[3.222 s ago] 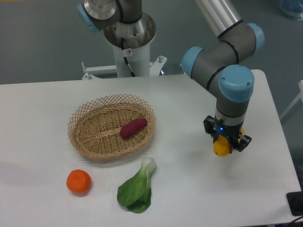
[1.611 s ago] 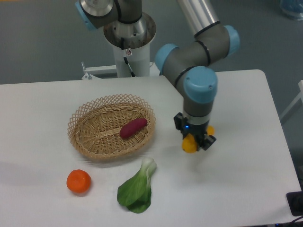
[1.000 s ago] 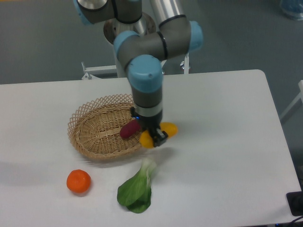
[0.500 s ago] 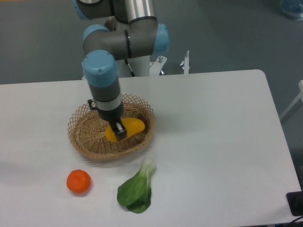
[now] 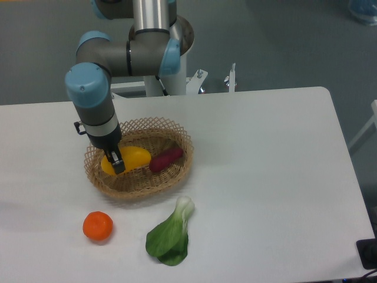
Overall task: Place the mango in the basket
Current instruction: 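Lower the mango into the basket beside the sweet potato and open the gripper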
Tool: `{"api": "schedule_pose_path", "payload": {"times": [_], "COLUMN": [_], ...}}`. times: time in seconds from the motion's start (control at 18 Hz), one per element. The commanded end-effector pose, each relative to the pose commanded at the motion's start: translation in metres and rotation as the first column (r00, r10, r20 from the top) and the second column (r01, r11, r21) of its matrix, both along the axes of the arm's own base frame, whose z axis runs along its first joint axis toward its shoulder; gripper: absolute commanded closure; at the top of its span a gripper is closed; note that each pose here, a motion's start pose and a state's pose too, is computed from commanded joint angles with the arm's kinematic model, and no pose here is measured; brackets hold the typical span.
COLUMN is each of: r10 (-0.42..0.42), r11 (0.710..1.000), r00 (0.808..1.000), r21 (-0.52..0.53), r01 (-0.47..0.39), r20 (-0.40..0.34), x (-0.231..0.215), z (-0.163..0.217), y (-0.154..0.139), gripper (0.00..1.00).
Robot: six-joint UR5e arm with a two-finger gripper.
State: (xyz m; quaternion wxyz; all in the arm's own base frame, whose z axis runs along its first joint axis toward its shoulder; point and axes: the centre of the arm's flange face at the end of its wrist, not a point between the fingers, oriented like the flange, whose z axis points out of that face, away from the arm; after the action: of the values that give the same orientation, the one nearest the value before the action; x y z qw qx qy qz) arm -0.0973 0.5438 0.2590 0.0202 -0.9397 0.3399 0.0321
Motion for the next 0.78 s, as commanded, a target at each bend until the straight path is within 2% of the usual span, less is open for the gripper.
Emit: {"api": "schedule_pose_path", "payload": {"times": [0.22,0.33,0.56,0.78], "r10": [0.079,0.084,0.102,0.200], "r11": [0.997,0.995,0.994,0.978], "r00": [0.997,0.996,0.995,0.980], "r21": [0.016,0.047,0.037,0.069], "r01": [-0.079,-0.083,-0.102,-0.199], "r20": [0.007,-0.005,-0.007,-0.011], "x": [0.001,-0.001,-0.011,-0.071], "z": [-0.002,0.004,0.001,0.017], "y": [0.003,0.005,0.003,-0.003], "gripper": [0.16,0.00,0.00,0.00]}}
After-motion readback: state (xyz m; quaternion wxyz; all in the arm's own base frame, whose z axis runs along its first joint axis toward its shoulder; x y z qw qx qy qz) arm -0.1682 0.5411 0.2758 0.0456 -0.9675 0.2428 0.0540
